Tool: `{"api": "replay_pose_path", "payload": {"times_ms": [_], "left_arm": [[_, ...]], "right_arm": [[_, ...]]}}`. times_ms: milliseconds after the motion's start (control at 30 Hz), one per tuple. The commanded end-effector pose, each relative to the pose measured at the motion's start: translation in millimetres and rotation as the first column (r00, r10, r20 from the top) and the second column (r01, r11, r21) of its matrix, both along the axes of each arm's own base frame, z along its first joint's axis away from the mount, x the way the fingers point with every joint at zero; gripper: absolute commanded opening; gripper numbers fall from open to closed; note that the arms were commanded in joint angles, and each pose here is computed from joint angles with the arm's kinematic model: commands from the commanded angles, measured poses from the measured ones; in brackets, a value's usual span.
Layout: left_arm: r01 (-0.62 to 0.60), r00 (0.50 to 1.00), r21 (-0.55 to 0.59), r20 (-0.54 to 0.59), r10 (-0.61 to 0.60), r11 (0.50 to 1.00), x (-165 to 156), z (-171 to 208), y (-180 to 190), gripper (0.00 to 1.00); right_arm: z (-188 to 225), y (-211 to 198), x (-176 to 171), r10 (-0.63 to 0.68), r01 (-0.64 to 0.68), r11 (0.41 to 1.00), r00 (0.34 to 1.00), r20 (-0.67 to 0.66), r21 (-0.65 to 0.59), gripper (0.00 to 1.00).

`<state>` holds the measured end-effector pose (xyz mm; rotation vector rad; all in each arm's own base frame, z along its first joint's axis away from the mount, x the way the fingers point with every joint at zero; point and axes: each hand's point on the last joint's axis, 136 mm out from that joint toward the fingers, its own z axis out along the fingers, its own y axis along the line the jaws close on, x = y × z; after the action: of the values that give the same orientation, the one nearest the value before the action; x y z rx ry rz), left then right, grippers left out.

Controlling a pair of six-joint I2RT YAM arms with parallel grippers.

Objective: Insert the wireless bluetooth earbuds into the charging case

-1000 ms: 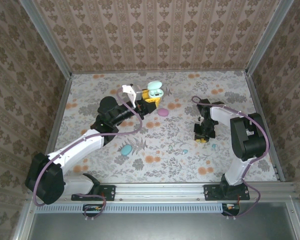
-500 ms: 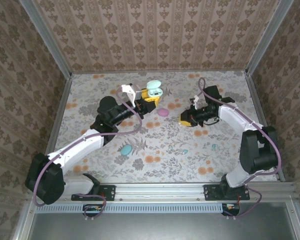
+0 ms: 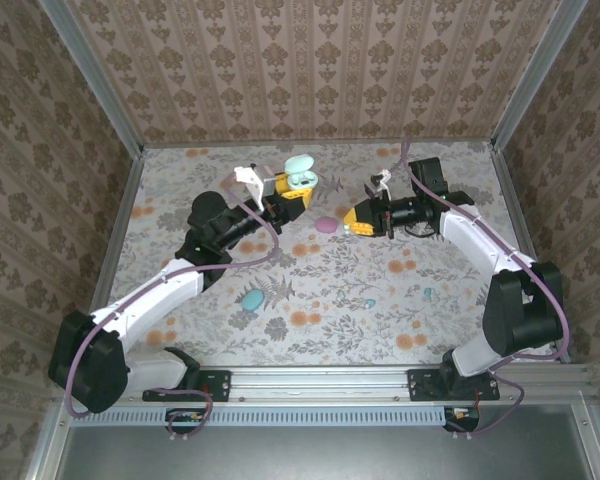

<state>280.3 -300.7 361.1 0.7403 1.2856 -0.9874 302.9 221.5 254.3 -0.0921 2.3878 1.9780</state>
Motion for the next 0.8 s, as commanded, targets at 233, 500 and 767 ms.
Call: {"api": "replay_pose_path", "payload": {"times_ms": [233,500,767], "left_arm": [[0.003,1.0,-0.005,0.011,-0.003,1.0,-4,1,4,0.34],[0.002,1.0,-0.007,0.012,-0.002,1.0,-5,0,5,0.34],[-0.004,1.0,-0.011,0.024,0.004,1.0,-8,0,8,0.34]], "right_arm": [[58,7,-14,0.068,-0.078,0.992,0.992,0.102,0.096,0.21],[73,11,7,-0.013,0.007,0.993,0.999,0.051,0.116,0.21],[87,31,-13,0.098,-0.111,0.984,0.99,0.098,0.14,0.21]]}}
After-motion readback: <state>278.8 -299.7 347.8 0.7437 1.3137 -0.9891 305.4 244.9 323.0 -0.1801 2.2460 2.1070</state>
